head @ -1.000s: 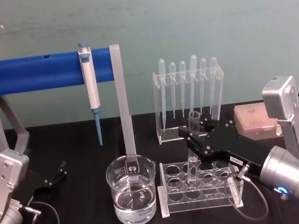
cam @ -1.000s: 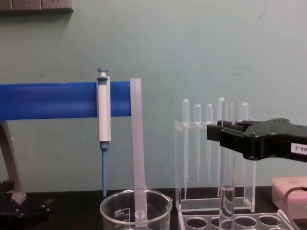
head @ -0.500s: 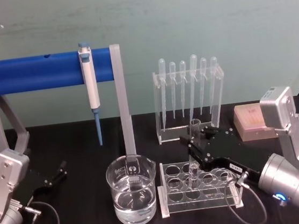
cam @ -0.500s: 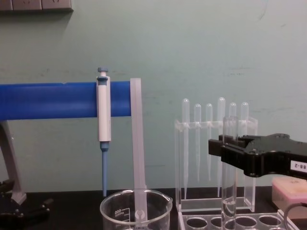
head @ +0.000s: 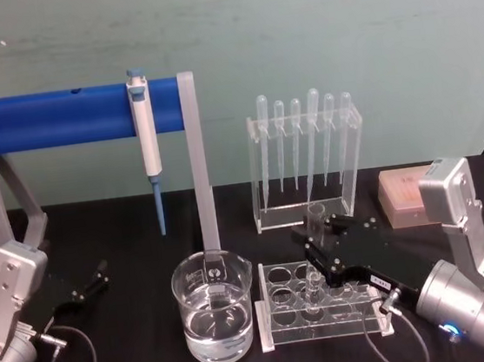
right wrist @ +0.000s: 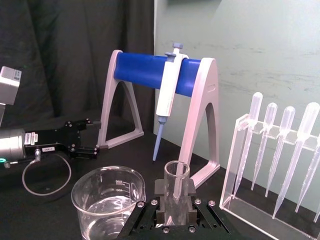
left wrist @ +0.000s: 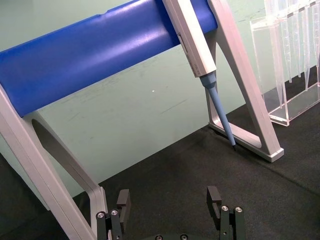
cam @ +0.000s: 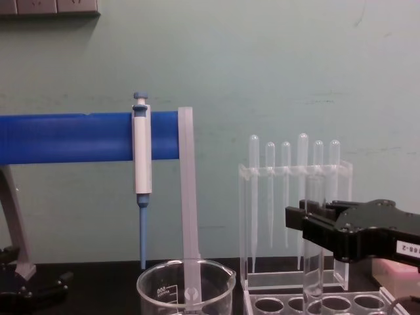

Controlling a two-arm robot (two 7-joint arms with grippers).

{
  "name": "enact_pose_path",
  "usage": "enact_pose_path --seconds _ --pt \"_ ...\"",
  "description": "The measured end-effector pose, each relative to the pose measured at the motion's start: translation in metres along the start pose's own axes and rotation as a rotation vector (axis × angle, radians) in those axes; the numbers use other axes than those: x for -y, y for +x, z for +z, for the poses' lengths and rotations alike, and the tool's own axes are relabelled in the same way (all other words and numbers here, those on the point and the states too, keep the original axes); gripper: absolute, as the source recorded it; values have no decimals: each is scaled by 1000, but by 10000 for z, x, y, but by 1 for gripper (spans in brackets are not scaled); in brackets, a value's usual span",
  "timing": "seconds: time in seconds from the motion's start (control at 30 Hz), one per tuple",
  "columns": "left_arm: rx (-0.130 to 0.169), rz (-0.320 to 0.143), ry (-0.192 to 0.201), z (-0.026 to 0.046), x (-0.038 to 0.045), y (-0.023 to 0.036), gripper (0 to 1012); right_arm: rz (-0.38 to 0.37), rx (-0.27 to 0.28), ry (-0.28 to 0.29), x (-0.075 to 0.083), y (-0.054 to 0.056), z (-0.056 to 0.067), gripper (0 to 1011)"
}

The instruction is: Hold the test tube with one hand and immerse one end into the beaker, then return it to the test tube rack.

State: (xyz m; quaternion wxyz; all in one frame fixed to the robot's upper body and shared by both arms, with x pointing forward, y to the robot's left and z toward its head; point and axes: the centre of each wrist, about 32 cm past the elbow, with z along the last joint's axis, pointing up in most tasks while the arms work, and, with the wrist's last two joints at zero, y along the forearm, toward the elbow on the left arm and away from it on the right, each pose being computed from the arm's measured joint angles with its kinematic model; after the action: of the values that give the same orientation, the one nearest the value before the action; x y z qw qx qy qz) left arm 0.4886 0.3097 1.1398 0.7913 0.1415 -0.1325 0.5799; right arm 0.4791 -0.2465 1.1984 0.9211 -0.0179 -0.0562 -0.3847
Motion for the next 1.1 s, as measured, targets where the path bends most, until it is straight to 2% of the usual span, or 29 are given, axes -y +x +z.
enact_pose_path --seconds 0.2,0.63,0.97,1.0,1.07,1.1 --pt "0 0 0 0 0 0 1000 0 1 -5 1 -4 -49 227" --pt "0 0 0 0 0 0 1000 15 48 -46 -8 -24 -100 238" --pt "0 0 0 0 0 0 1000 26 68 -65 -23 -35 -71 536" --pt "0 0 0 0 0 0 1000 28 72 -61 -17 -37 -41 600" --pt "0 0 0 0 0 0 1000 29 77 -57 -8 -43 -1 630" --pt "0 0 0 0 0 0 1000 28 84 -55 12 -49 42 700"
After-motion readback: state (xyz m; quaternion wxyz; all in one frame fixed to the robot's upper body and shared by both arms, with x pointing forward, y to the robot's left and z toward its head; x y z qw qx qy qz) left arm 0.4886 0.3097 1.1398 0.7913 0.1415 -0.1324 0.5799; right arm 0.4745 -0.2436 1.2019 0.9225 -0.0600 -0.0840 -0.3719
